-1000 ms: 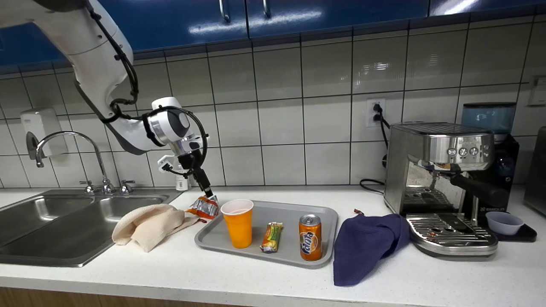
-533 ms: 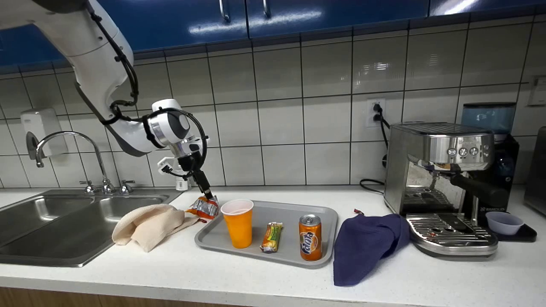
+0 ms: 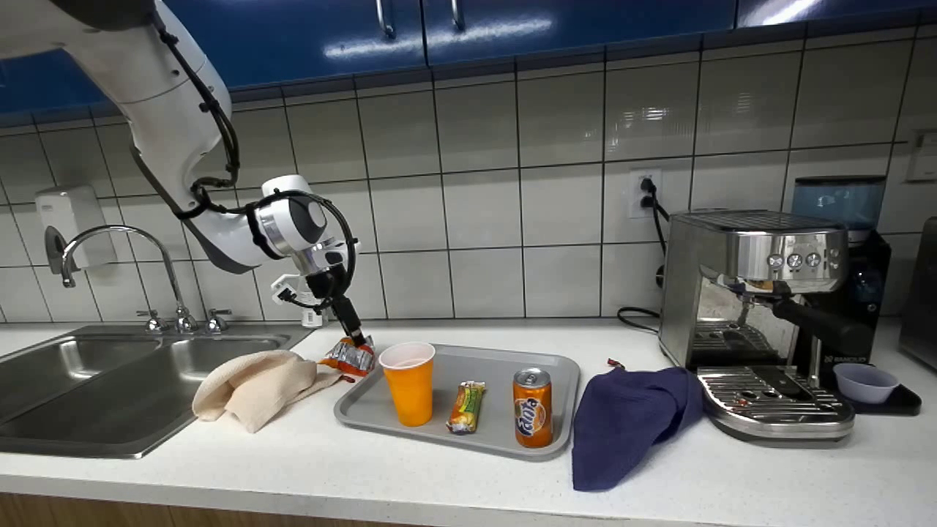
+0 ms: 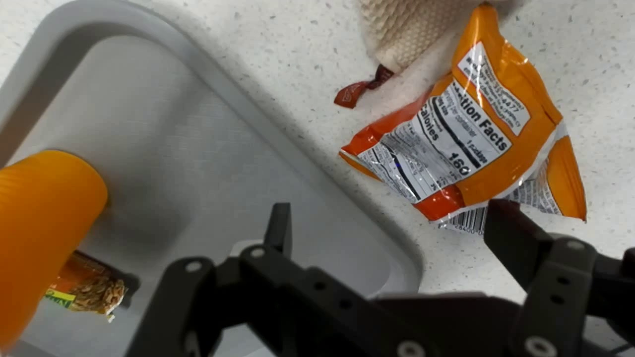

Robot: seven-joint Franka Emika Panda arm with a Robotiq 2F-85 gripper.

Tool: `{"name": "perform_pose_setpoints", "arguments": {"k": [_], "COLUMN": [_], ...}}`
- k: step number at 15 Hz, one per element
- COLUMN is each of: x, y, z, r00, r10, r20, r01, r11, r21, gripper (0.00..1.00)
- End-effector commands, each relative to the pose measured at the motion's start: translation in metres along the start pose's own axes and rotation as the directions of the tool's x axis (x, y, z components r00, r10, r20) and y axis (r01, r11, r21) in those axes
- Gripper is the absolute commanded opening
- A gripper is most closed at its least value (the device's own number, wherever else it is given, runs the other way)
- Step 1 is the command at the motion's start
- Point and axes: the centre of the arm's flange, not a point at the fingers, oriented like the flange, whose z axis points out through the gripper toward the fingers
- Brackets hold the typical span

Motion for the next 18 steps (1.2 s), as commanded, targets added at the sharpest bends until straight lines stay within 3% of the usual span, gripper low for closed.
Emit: {"name": "perform_pose_setpoints", "arguments": {"k": [1, 18], "x": [0.006, 0.015], "y": [-0.010, -0.028], "z": [0.001, 0.011], "r00": [1.000, 0.999], "r10": [0.023, 0.031], "r20": [-0.008, -0.020], "r01": [-0.023, -0.031], "r11": [1.000, 0.999], "r21": [-0.015, -0.012], "gripper": [1.00, 1.00]}}
